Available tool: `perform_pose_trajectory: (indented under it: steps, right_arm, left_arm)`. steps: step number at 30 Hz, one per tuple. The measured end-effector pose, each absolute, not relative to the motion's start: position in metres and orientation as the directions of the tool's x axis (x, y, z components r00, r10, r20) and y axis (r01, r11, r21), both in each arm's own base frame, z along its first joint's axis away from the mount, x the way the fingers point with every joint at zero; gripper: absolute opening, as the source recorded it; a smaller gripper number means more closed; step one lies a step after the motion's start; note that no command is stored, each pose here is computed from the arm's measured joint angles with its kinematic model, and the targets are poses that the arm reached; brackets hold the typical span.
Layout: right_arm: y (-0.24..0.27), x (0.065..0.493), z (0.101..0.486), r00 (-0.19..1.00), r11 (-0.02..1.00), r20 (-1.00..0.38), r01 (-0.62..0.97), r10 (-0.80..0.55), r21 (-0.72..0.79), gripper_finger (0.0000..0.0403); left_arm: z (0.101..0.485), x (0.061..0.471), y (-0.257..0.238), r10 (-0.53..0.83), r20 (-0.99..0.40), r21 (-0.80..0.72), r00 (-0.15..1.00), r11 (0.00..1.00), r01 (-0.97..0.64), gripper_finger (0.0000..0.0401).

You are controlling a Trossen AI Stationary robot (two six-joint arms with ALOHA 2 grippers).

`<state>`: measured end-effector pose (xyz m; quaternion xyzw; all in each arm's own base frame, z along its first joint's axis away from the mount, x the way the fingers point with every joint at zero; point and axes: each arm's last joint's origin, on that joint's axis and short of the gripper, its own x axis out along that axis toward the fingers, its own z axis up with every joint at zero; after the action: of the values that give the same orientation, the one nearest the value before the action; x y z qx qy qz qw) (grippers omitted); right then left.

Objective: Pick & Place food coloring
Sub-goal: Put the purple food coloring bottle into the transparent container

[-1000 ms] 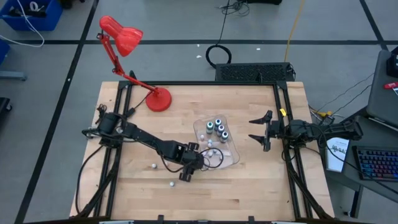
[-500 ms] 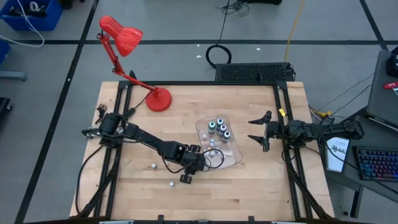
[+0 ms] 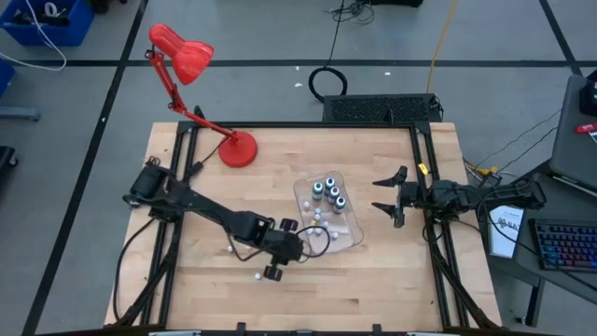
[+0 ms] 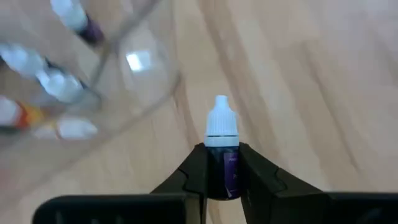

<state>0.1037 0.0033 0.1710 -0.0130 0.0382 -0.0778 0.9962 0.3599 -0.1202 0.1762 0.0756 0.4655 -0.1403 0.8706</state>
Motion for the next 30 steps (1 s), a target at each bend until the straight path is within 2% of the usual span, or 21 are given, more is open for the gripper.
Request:
perform_pose_trajectory:
  steps: [3, 8, 11, 14, 17, 20, 24, 27, 30]
  right_arm:
    - [0.003, 0.104, 0.171, 0.985, 0.988, -0.075, 0.154, -0.156, -0.032, 0.0295]
    - [0.003, 0.104, 0.171, 0.985, 0.988, -0.074, 0.154, -0.156, -0.032, 0.0295]
    - [0.003, 0.104, 0.171, 0.985, 0.988, -0.075, 0.154, -0.156, -0.032, 0.0295]
    - [0.003, 0.104, 0.170, 0.984, 0.988, -0.080, 0.154, -0.156, -0.034, 0.0295]
    - [0.003, 0.104, 0.172, 0.985, 0.987, -0.063, 0.158, -0.160, -0.023, 0.0295]
    - [0.003, 0.105, 0.180, 0.983, 0.982, 0.022, 0.178, -0.180, 0.069, 0.0295]
    - [0.002, 0.104, 0.191, 0.973, 0.969, 0.135, 0.158, -0.185, 0.191, 0.0295]
    - [0.002, 0.103, 0.198, 0.962, 0.967, 0.202, 0.143, -0.186, 0.209, 0.0295]
    - [0.002, 0.103, 0.198, 0.962, 0.967, 0.201, 0.142, -0.186, 0.211, 0.0295]
  left_arm:
    - [0.195, 0.355, -0.128, -0.154, -0.779, 0.088, 0.608, 0.933, 0.349, 0.0061]
    - [0.215, 0.351, -0.128, -0.185, -0.600, 0.253, 0.779, 0.879, 0.403, 0.0061]
    - [0.216, 0.350, -0.112, -0.207, -0.467, 0.343, 0.860, 0.854, 0.392, 0.0061]
    - [0.221, 0.353, -0.088, -0.250, -0.267, 0.380, 0.931, 0.860, 0.340, 0.0061]
    - [0.217, 0.352, -0.062, -0.292, -0.099, 0.375, 0.951, 0.874, 0.308, 0.0061]
    - [0.216, 0.353, -0.042, -0.314, 0.026, 0.370, 0.949, 0.885, 0.283, 0.0061]
    - [0.212, 0.358, -0.026, -0.366, 0.081, 0.392, 0.927, 0.867, 0.307, 0.0061]
    - [0.213, 0.362, -0.013, -0.349, 0.119, 0.411, 0.929, 0.869, 0.274, 0.0061]
    - [0.209, 0.365, 0.000, -0.328, 0.141, 0.404, 0.934, 0.880, 0.248, 0.0061]
